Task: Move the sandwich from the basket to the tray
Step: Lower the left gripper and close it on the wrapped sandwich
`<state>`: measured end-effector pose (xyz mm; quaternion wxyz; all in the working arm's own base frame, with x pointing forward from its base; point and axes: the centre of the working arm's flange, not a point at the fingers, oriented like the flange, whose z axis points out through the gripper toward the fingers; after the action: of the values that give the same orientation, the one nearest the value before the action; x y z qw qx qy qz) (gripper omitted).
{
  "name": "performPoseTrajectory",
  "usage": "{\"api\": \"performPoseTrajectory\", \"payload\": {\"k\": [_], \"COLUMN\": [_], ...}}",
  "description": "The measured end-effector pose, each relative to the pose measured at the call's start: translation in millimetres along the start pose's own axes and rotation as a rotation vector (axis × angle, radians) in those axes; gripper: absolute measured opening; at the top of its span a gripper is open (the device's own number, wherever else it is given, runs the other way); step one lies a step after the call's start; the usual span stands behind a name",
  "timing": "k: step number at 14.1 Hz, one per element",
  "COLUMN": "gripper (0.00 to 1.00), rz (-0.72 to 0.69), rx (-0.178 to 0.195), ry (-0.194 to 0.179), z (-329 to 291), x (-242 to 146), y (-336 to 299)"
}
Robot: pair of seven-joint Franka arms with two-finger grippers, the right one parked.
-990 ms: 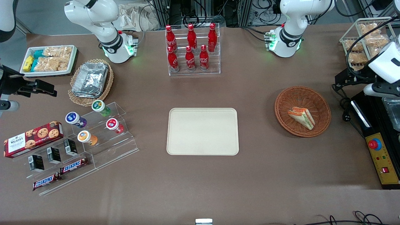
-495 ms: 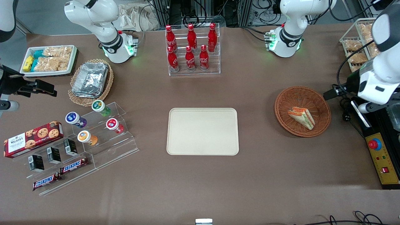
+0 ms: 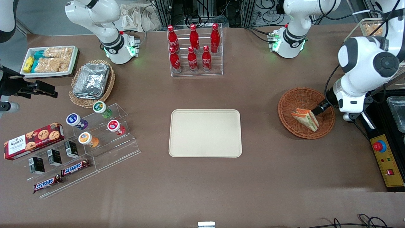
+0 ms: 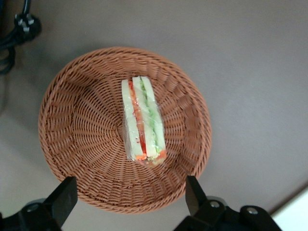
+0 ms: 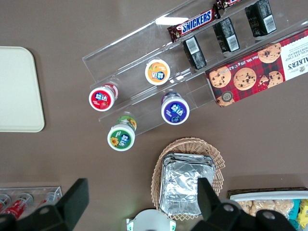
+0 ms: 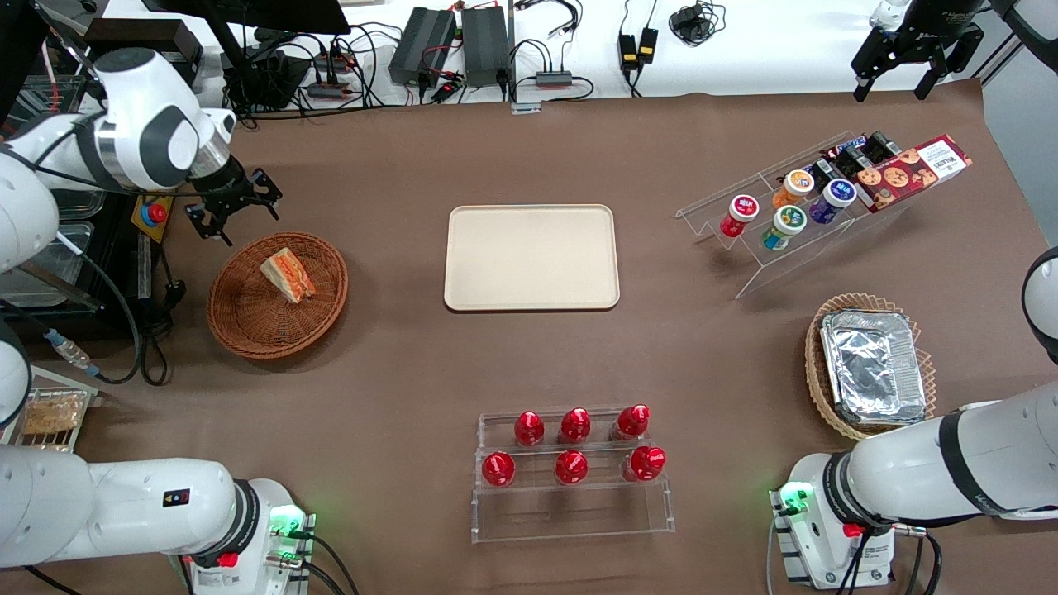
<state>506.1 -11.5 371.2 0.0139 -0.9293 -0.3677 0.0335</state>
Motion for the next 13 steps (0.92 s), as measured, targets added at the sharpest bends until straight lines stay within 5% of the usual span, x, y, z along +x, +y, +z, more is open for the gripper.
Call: {"api": "performPoseTrajectory", "payload": {"k": [5,13], "gripper": [1.00,1.00], "rz": [-0.137,-0.166], "rx": [-0.003,-0.003], "ry": [-0.006,-0.012], "z": [57.2,102.1], "x": [13.6,12.7], "y": [12.9,12.4]}}
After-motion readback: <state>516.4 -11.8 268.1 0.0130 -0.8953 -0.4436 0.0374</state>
